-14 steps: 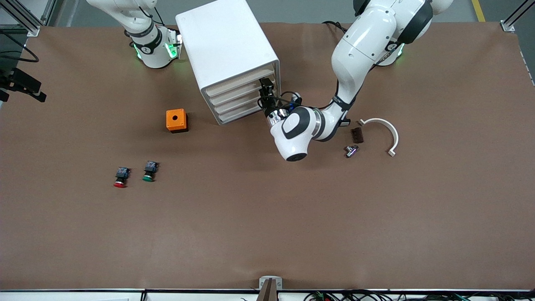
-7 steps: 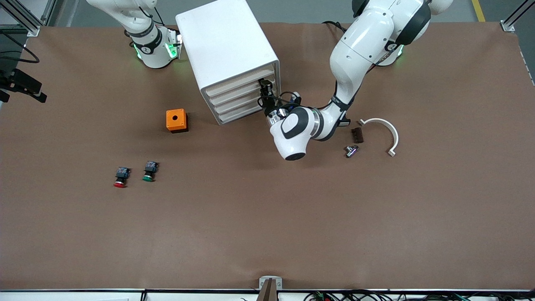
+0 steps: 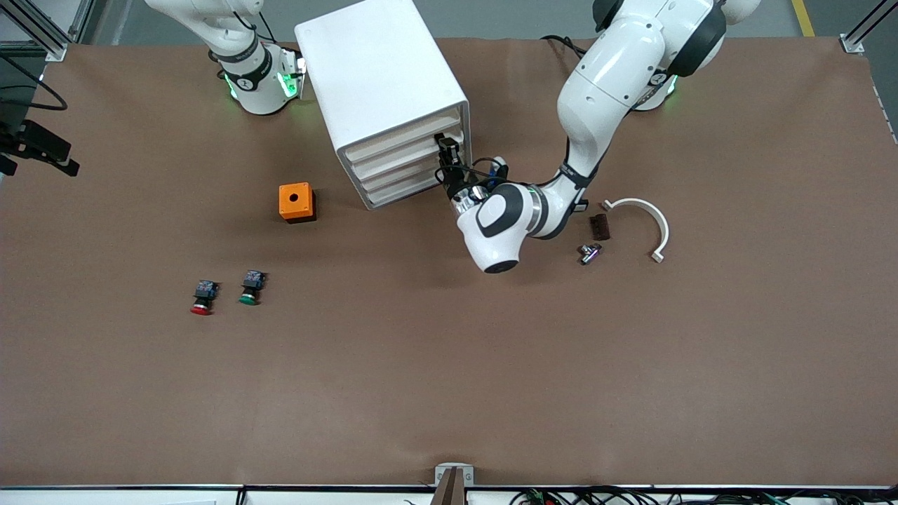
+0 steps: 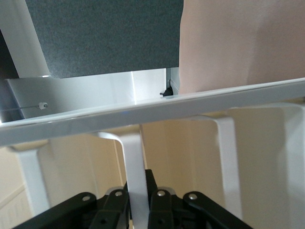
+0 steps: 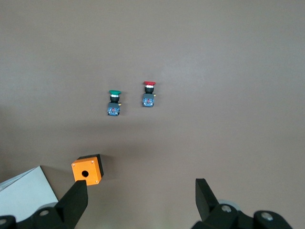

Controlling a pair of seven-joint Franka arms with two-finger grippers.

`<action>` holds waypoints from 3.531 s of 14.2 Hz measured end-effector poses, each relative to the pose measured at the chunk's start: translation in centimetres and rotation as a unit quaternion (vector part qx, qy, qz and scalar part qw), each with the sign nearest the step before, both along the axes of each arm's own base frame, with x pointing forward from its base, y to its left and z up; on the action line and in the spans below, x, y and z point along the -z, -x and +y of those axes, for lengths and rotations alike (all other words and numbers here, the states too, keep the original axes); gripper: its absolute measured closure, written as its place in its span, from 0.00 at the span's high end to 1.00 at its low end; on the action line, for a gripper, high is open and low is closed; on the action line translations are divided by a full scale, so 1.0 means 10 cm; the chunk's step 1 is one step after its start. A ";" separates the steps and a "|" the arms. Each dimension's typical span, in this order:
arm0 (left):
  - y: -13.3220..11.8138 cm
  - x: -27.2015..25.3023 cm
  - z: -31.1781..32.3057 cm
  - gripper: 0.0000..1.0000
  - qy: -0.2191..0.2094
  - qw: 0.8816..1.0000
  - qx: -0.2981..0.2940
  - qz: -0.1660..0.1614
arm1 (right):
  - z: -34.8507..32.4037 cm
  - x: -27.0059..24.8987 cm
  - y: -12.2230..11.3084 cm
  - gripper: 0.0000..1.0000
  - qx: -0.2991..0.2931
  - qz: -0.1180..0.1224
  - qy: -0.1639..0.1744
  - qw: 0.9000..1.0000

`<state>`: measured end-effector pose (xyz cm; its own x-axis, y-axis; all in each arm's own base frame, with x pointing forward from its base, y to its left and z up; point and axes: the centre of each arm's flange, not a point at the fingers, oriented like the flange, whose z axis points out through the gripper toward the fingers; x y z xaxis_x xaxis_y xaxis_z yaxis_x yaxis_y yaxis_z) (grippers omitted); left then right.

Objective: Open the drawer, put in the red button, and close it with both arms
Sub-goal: 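Grasp the top drawer front with the left gripper, then pull the top drawer open with the left gripper while the right gripper reaches, then grasp the red push button with the right gripper while the left gripper withdraws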

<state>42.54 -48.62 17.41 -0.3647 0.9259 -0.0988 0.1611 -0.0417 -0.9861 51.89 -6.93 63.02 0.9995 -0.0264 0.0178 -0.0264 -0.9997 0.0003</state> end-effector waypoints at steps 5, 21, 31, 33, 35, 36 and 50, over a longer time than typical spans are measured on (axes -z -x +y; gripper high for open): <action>-0.52 -0.05 0.42 0.11 0.006 0.998 -0.055 -0.008 | -0.03 0.19 -0.22 1.00 -0.003 -0.002 0.002 1.000; -1.32 -0.22 1.10 0.46 0.015 0.989 -0.140 -0.053 | -0.07 2.49 -0.55 1.00 -0.006 -0.021 0.008 1.000; -1.63 -0.30 1.33 1.00 0.080 0.974 -0.151 -0.149 | 0.11 3.93 -0.51 1.00 0.056 -0.013 0.007 0.998; -1.72 -0.39 1.37 1.00 0.115 0.966 -0.138 -0.188 | 0.16 4.09 -0.51 1.00 0.067 -0.011 0.007 0.998; -1.82 -0.48 1.44 1.00 0.148 0.954 -0.120 -0.230 | 0.17 4.19 -0.50 1.00 0.072 -0.008 0.007 0.997; -1.86 -0.51 1.50 1.00 0.163 0.948 -0.109 -0.252 | 0.17 4.22 -0.49 1.00 0.074 -0.005 0.007 0.997; -2.49 -1.57 2.59 1.00 0.312 0.754 0.181 -0.548 | 0.13 4.45 -0.49 0.61 0.096 -0.012 0.008 0.995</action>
<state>67.39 -22.69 33.15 0.5192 0.5935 -0.6149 0.7323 -0.6800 -0.0380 56.83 -5.63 18.53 0.9752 -0.2170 0.0442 -0.2178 -0.9759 0.0134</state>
